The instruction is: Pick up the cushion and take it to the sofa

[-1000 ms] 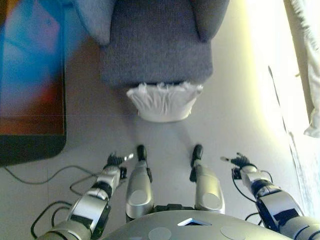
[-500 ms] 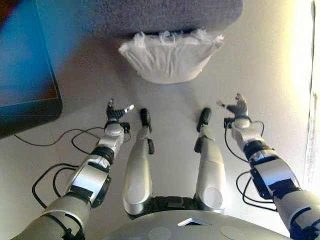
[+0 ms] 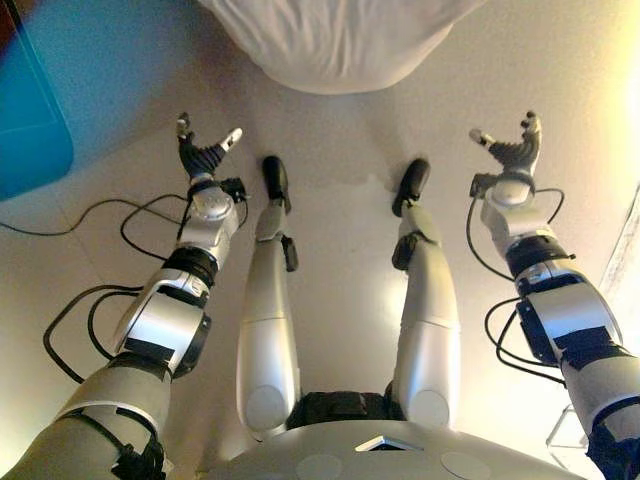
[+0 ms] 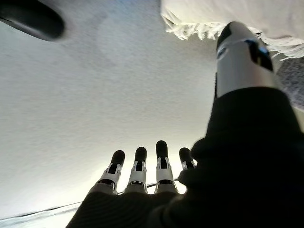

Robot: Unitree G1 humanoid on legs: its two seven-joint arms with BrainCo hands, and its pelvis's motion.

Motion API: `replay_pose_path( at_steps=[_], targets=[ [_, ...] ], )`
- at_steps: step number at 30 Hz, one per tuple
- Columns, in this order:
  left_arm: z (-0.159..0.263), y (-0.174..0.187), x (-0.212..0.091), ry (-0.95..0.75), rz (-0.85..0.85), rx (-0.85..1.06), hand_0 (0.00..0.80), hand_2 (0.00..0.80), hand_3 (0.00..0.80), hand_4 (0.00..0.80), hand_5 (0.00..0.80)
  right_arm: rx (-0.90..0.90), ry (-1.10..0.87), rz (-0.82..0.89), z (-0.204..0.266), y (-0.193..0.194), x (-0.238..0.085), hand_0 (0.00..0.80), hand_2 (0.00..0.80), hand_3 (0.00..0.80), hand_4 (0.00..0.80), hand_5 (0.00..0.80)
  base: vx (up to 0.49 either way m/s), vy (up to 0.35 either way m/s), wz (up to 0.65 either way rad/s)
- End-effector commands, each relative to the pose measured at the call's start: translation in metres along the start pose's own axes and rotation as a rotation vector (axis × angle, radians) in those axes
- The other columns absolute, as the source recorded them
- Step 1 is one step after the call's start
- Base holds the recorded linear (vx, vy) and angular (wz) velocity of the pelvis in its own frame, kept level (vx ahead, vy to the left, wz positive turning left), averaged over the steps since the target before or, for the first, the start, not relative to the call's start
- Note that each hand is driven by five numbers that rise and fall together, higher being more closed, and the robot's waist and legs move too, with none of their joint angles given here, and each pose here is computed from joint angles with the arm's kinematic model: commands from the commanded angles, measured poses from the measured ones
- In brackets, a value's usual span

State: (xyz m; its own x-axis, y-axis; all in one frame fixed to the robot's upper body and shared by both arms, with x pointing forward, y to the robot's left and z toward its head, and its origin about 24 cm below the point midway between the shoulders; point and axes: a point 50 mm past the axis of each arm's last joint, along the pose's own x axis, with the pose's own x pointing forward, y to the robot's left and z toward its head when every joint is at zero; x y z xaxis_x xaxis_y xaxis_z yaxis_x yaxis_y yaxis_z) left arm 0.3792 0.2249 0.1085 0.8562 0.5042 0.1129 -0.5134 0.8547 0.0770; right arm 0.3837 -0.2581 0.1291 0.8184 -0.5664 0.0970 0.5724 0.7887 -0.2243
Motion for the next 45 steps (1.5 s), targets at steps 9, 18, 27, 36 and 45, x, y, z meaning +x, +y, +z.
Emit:
replay_pose_path(
  at_steps=[9, 18, 27, 36, 45],
  targets=[
    [0.049, 0.034, 0.027, -0.217, -0.04, -0.192, 0.0, 0.0, 0.0, 0.0, 0.0, 0.035, -0.32, -0.031, 0.062, -0.024, 0.015, 0.0, 0.0, 0.0, 0.0, 0.0, -0.002, 0.077, -0.02],
    [0.101, 0.022, 0.033, -0.348, -0.116, -0.183, 0.0, 0.0, 0.0, 0.0, 0.0, 0.215, -0.39, 0.168, 0.104, -0.017, 0.017, 0.0, 0.0, 0.0, 0.0, 0.0, 0.023, 0.051, -0.03],
    [0.157, 0.004, 0.035, -0.432, -0.254, -0.215, 0.0, 0.0, 0.0, 0.0, 0.0, 0.117, -0.616, 0.306, 0.174, -0.02, 0.01, 0.0, 0.0, 0.0, 0.0, 0.0, 0.036, 0.004, 0.0],
    [0.179, -0.012, 0.029, -0.483, -0.39, -0.282, 0.0, 0.0, 0.0, 0.0, 0.0, 0.168, -0.708, 0.492, 0.197, -0.006, -0.001, 0.0, 0.0, 0.0, 0.0, 0.0, 0.041, 0.037, -0.01],
    [0.201, -0.027, 0.029, -0.469, -0.451, -0.322, 0.0, 0.0, 0.0, 0.0, 0.0, 0.179, -0.712, 0.514, 0.222, 0.007, -0.006, 0.0, 0.0, 0.0, 0.0, 0.0, 0.001, 0.004, 0.02]
  ],
)
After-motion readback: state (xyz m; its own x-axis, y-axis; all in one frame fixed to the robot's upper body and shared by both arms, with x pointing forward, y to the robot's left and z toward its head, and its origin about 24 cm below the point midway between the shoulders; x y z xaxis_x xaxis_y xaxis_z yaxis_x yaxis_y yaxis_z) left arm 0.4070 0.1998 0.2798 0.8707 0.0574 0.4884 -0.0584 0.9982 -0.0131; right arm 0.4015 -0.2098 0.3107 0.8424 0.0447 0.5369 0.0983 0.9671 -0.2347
